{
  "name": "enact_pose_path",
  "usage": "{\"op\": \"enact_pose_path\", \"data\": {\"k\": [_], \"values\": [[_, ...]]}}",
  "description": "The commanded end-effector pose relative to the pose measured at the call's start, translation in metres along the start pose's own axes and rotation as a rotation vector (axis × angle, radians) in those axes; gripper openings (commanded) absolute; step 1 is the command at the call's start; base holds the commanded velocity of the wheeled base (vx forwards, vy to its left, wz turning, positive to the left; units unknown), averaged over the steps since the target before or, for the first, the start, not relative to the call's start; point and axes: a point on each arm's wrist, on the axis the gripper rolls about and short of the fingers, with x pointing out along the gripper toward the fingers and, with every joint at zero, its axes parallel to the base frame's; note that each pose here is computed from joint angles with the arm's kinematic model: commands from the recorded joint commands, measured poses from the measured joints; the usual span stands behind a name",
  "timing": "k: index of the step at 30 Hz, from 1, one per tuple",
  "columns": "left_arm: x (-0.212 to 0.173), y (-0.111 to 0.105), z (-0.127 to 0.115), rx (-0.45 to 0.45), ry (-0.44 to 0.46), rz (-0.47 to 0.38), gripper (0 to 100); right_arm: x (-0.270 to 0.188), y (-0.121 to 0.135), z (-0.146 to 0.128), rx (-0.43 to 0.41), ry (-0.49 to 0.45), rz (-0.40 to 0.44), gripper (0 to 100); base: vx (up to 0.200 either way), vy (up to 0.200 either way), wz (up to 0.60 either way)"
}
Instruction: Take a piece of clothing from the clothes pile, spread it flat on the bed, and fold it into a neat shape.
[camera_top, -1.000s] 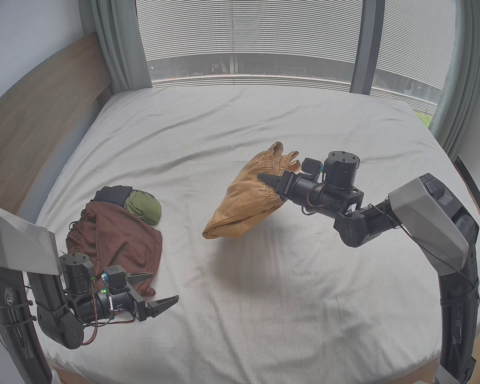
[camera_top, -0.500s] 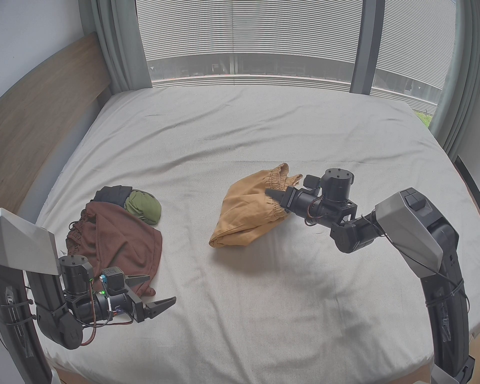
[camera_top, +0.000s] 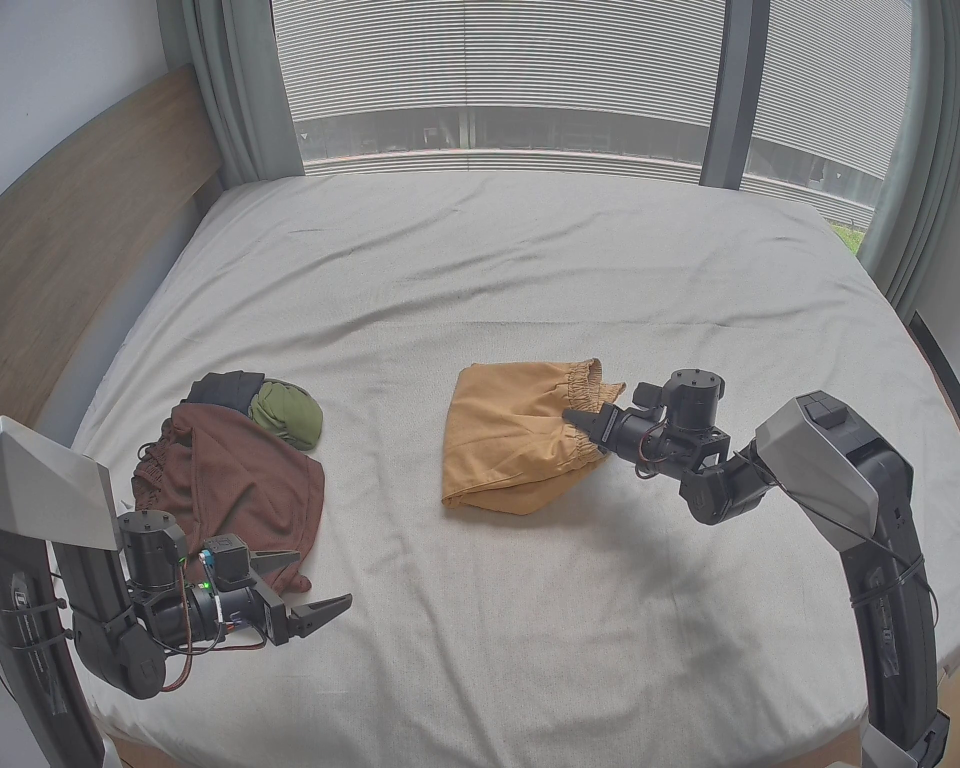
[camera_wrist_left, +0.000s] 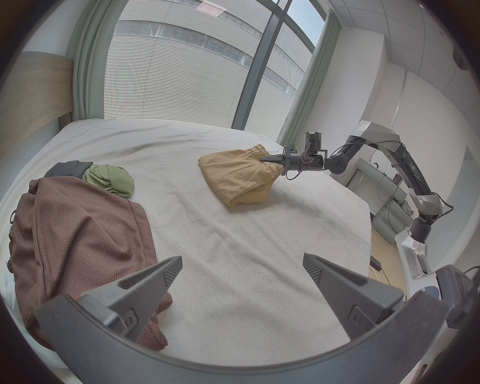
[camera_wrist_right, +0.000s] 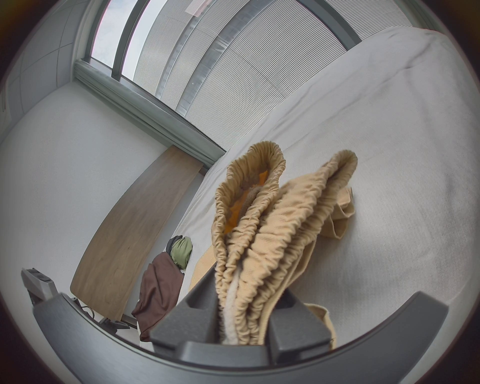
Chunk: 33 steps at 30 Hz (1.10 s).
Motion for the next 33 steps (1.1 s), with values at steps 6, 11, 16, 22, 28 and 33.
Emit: {"op": "enact_pose_path", "data": {"k": [6,11,16,22,28,33], "values": [[0.0,0.0,0.0,0.001,-0.001,0.0,100,-0.001,-0.014,-0.02,0.008,0.013,-0.011,0,0.0,0.0,0.0],[0.0,0.0,0.0,0.001,-0.001,0.0,100,-0.003,-0.013,-0.02,-0.001,0.0,-0.001,0,0.0,0.0,0.0],[-0.001,0.0,0.001,0.003,-0.004,0.001,100,-0.007,-0.02,-0.015,-0.038,-0.022,-0.018,100,0.0,0.0,0.0],[-0.001,-0.001,0.001,0.006,-0.004,-0.001,100,-0.025,-0.027,0.009,-0.072,-0.071,-0.053,100,0.0,0.0,0.0],[-0.001,-0.001,0.002,0.011,-0.006,0.0,100,-0.051,-0.007,0.058,-0.115,-0.182,-0.034,100,0.0,0.0,0.0],[0.0,-0.001,0.002,0.012,-0.006,-0.003,100,-0.066,0.031,0.082,-0.144,-0.224,0.014,100,0.0,0.0,0.0]]}}
